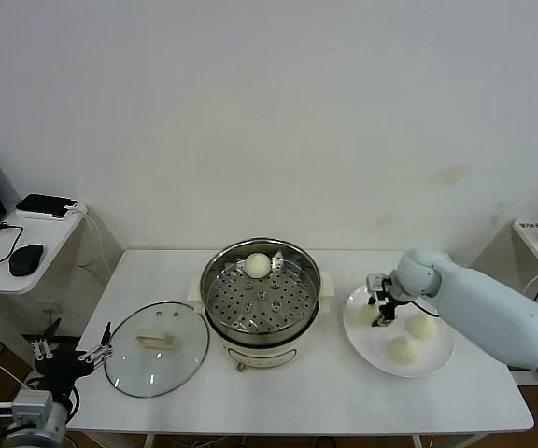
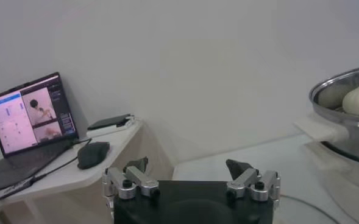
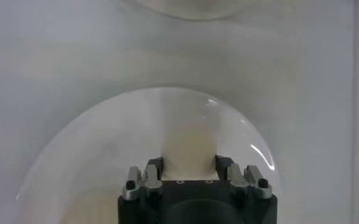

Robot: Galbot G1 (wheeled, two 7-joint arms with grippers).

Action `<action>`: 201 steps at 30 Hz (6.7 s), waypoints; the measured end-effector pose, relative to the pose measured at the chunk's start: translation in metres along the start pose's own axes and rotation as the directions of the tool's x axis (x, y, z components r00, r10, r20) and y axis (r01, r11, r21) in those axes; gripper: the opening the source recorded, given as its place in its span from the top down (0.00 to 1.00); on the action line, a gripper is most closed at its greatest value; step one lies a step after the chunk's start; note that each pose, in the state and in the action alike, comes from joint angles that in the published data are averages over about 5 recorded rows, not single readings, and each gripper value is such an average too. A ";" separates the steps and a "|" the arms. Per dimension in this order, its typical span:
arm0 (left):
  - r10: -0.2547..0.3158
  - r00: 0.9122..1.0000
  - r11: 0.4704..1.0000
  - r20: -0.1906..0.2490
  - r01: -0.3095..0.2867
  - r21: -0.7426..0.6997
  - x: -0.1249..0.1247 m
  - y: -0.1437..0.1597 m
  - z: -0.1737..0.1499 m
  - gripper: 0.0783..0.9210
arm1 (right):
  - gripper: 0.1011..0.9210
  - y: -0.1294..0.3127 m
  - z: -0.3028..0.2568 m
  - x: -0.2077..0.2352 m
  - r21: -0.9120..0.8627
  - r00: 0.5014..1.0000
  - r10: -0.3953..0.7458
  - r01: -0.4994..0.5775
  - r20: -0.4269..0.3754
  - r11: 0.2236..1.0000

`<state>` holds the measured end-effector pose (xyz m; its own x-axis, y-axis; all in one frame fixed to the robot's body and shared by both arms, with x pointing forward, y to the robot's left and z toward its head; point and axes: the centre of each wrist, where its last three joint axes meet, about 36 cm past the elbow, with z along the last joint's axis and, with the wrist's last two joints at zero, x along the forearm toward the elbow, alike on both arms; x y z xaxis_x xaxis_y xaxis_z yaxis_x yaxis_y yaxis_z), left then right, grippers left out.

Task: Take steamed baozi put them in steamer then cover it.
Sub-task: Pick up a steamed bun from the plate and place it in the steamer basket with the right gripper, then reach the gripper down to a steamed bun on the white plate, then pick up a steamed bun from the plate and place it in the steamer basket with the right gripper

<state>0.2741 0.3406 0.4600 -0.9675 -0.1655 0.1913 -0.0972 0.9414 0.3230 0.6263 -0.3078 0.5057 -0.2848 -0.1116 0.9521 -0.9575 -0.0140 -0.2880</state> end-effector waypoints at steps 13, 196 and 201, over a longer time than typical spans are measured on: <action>0.005 1.000 1.000 0.009 -0.005 0.001 0.000 -0.001 -0.005 0.12 | 0.43 -0.052 -0.057 0.120 0.054 0.986 0.140 -0.146 0.091 0.988; 0.029 0.999 0.999 0.034 -0.028 -0.027 -0.009 0.000 -0.020 0.12 | 0.38 0.021 0.046 0.083 0.066 0.995 -0.095 0.094 0.009 0.993; 0.024 0.999 0.999 0.035 -0.023 -0.026 -0.009 0.002 -0.020 0.12 | 0.38 -0.005 0.023 0.112 0.097 0.998 -0.057 0.053 0.037 0.994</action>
<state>0.2868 0.3379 0.4774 -0.9771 -0.1324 0.1669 -0.0685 0.9371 0.3422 0.6006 -0.3435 0.6111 -0.2275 -0.1476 0.9625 -0.9624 -0.1163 -0.2454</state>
